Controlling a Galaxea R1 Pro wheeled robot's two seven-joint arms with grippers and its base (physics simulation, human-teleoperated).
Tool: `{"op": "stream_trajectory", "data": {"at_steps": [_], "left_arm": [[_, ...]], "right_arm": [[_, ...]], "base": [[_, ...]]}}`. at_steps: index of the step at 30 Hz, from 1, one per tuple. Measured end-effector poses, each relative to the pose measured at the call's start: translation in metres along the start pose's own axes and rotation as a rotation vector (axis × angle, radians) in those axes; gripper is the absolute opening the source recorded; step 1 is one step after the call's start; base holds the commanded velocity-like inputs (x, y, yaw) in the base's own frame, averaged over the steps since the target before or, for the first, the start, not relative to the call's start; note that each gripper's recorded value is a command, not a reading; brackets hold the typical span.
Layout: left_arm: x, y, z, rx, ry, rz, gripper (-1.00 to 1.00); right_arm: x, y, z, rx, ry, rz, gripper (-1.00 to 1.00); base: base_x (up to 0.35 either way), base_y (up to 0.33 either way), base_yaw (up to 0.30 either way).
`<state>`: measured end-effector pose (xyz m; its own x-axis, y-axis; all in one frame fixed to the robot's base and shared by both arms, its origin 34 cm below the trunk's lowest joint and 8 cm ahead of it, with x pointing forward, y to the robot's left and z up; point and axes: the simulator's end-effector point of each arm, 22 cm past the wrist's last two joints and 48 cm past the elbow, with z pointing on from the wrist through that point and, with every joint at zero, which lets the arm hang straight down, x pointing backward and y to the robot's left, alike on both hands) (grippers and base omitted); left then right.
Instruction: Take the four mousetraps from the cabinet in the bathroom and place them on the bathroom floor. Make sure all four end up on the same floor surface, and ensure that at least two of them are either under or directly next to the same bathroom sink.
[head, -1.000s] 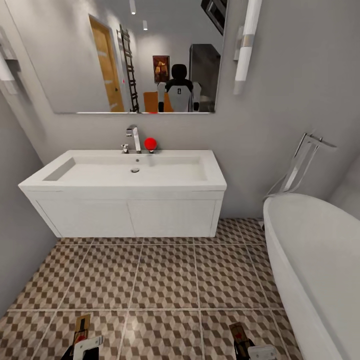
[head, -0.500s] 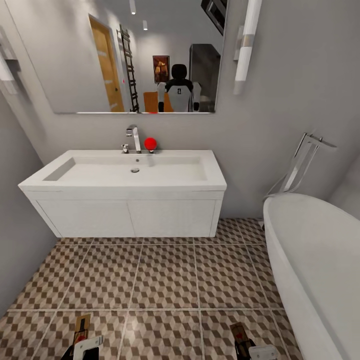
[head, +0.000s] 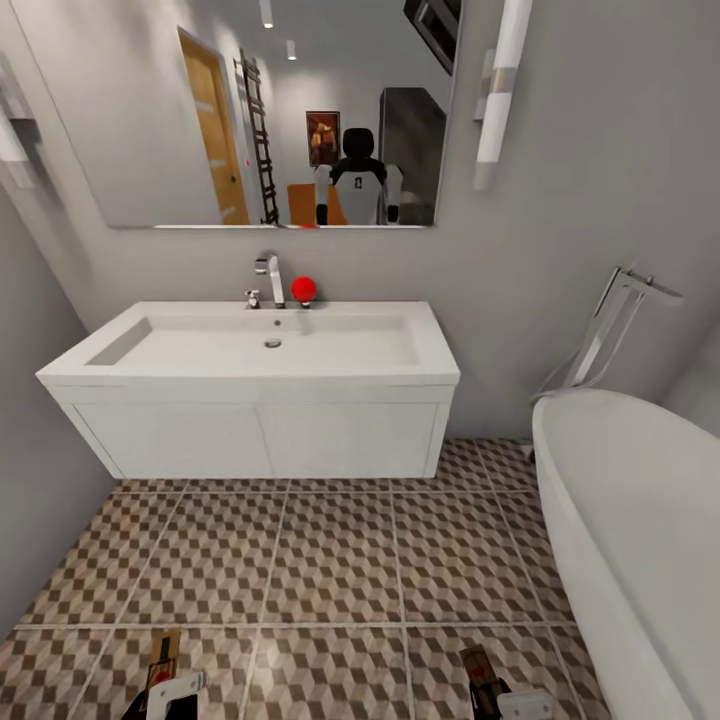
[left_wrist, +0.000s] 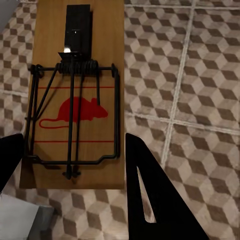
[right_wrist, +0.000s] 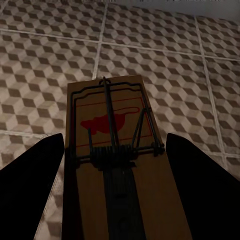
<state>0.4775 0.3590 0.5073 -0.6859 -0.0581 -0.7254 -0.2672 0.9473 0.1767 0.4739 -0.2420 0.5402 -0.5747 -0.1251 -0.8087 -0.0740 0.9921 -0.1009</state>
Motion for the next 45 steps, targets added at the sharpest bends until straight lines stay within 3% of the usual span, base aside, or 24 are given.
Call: {"op": "stream_trajectory", "data": {"at_steps": [15, 17, 19, 22, 27, 32, 35, 39, 45], "left_arm": [[0.000, -0.002, 0.000, 0.003, 0.001, 0.000, -1.00], [0.027, -0.010, -0.002, 0.017, 0.125, 0.019, -1.00], [0.040, -0.019, -0.002, 0.033, 0.213, 0.029, -1.00], [0.031, -0.045, 0.007, 0.081, 0.293, 0.028, -1.00], [-0.004, -0.076, 0.018, 0.146, 0.354, 0.024, -1.00], [-0.005, -0.080, 0.015, 0.167, 0.454, 0.052, -1.00], [-0.002, -0.075, 0.014, 0.164, 0.492, 0.067, -1.00], [-0.007, -0.057, 0.019, 0.141, 0.509, 0.083, -1.00], [-0.038, -0.055, 0.024, 0.156, 0.539, 0.104, -1.00]], "right_arm": [[0.000, 0.001, 0.000, 0.000, 0.002, 0.002, -1.00], [0.000, 0.000, 0.002, 0.009, 0.014, 0.001, -1.00], [0.005, -0.004, 0.005, 0.028, 0.058, -0.008, -1.00], [0.006, -0.004, 0.013, 0.049, 0.152, -0.022, -1.00], [-0.042, 0.021, 0.030, 0.044, 0.162, 0.004, -1.00], [-0.113, 0.016, 0.068, 0.102, 0.182, -0.026, -1.00], [-0.150, 0.027, 0.084, 0.103, 0.178, -0.018, -1.00], [-0.167, 0.050, 0.100, 0.081, 0.195, -0.012, -1.00], [-0.161, 0.053, 0.118, 0.075, 0.254, -0.046, -1.00]], "base": [[0.027, 0.019, 0.000], [0.000, 0.000, 0.000], [0.000, 0.000, 0.000], [0.000, 0.000, 0.000], [0.000, 0.000, 0.000], [0.000, 0.000, 0.000], [0.000, 0.000, 0.000], [0.000, 0.000, 0.000], [0.000, 0.000, 0.000]]}}
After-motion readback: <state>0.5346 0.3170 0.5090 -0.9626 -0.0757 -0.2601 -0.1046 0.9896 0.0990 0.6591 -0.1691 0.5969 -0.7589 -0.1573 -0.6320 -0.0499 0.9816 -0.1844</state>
